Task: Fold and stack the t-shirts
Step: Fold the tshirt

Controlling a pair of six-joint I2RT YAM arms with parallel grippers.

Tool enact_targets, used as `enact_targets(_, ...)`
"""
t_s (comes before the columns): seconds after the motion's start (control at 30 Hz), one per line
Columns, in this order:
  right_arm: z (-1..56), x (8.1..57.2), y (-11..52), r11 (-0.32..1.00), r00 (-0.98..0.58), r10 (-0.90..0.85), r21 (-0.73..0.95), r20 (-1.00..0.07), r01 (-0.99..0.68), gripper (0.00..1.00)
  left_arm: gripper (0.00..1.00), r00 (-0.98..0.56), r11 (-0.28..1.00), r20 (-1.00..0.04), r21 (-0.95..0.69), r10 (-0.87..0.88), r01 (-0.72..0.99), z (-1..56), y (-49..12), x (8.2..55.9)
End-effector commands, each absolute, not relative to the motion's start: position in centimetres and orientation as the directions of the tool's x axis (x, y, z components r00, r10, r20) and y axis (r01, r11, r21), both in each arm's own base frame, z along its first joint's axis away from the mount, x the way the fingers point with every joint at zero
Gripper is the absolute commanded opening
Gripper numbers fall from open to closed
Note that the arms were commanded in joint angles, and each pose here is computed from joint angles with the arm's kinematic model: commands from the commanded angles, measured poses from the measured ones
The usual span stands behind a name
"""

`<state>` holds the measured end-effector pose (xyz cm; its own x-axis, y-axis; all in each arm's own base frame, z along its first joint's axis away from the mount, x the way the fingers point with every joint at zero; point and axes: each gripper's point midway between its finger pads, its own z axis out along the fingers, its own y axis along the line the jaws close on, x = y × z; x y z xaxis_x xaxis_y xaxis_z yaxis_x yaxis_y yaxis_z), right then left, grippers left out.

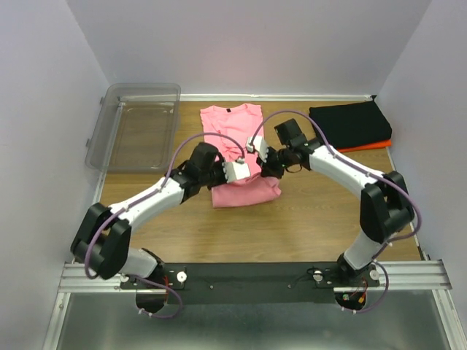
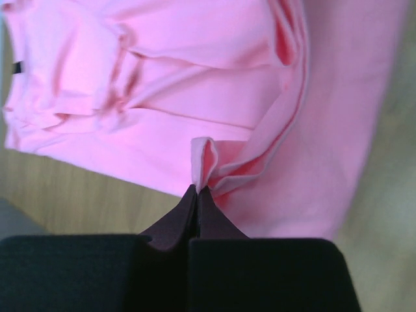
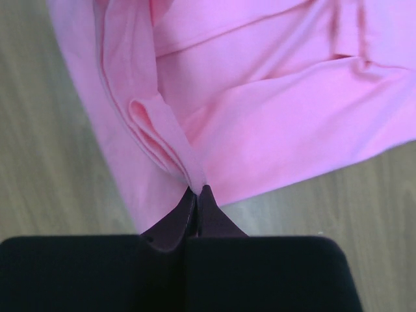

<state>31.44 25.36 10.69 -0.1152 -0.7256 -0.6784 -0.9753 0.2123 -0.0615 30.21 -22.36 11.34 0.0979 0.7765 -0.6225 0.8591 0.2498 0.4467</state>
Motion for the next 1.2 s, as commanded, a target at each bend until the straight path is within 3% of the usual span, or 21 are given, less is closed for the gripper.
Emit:
enact_targets(0.0, 11.3, 36.4, 24.9, 0.303, -0.155, -0.725, -0.109, -0.671, -0.947, 0.00, 0.00, 0.177, 0.309, -0.659, 0.551, 0.731, 0.775, 15.9, -22.2, 36.8)
enact_targets(0.27, 8.0, 40.3, 26.8, 0.255, -0.136, -0.737, -0.086, -0.662, -0.963, 0.01, 0.00, 0.134, 0.355, -0.659, 0.551, 0.740, 0.755, 16.3, -20.6, 43.3)
enact_targets(0.63, 9.4, 47.5, 26.9, 0.391, -0.191, -0.706, -0.150, -0.682, -0.908, 0.00, 0.00, 0.101, 0.344, -0.658, 0.511, 0.746, 0.788, 13.1, -20.2, 45.5)
enact_targets(1.17, 8.2, 50.7, 28.0, 0.403, -0.187, -0.698, -0.163, -0.691, -0.901, 0.01, 0.00, 0.043, 0.374, -0.649, 0.490, 0.760, 0.787, 11.3, -19.0, 48.0)
